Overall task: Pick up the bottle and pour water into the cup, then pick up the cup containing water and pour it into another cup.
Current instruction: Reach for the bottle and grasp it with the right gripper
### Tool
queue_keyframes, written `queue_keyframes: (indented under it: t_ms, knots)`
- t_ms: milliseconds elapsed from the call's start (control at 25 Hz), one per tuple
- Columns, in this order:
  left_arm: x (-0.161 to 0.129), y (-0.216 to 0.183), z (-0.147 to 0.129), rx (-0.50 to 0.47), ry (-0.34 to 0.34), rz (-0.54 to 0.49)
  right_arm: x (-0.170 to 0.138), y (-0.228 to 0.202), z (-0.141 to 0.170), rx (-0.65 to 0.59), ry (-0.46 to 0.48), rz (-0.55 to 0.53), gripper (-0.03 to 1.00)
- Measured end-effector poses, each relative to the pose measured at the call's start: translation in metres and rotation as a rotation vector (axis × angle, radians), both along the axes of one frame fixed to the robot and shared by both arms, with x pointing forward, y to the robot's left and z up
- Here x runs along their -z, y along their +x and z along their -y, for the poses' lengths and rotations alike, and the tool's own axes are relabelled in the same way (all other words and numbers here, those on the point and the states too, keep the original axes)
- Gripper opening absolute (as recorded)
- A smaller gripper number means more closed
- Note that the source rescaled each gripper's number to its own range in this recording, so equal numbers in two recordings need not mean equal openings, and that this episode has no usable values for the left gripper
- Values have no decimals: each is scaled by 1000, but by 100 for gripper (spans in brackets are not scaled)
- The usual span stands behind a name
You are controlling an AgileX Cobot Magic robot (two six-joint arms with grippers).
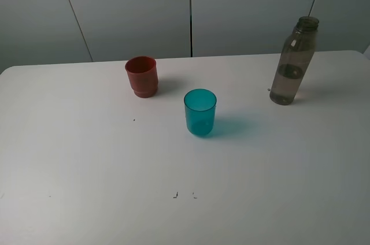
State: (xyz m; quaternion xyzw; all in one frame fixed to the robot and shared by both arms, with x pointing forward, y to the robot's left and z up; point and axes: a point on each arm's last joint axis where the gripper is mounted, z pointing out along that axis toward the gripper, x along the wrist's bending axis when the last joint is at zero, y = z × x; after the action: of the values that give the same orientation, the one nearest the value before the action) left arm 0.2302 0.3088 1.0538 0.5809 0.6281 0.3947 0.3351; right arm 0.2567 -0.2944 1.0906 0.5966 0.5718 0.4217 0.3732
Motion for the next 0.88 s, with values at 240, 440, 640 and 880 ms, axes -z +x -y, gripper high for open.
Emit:
queue_keyframes:
  t_ms: [240, 440, 640, 880]
  knots:
    - [0, 0, 0, 0, 0, 0, -16, 45, -9, -118, -8, 56, 100]
    - [0, 0, 0, 0, 0, 0, -3, 93, -10, -154, -45, -89, 100]
    - [0, 0, 0, 0, 0, 0, 19, 136, -22, -272, -131, -198, 100]
    - [0, 0, 0, 0, 0, 0, 54, 181, -51, -391, -187, -278, 100]
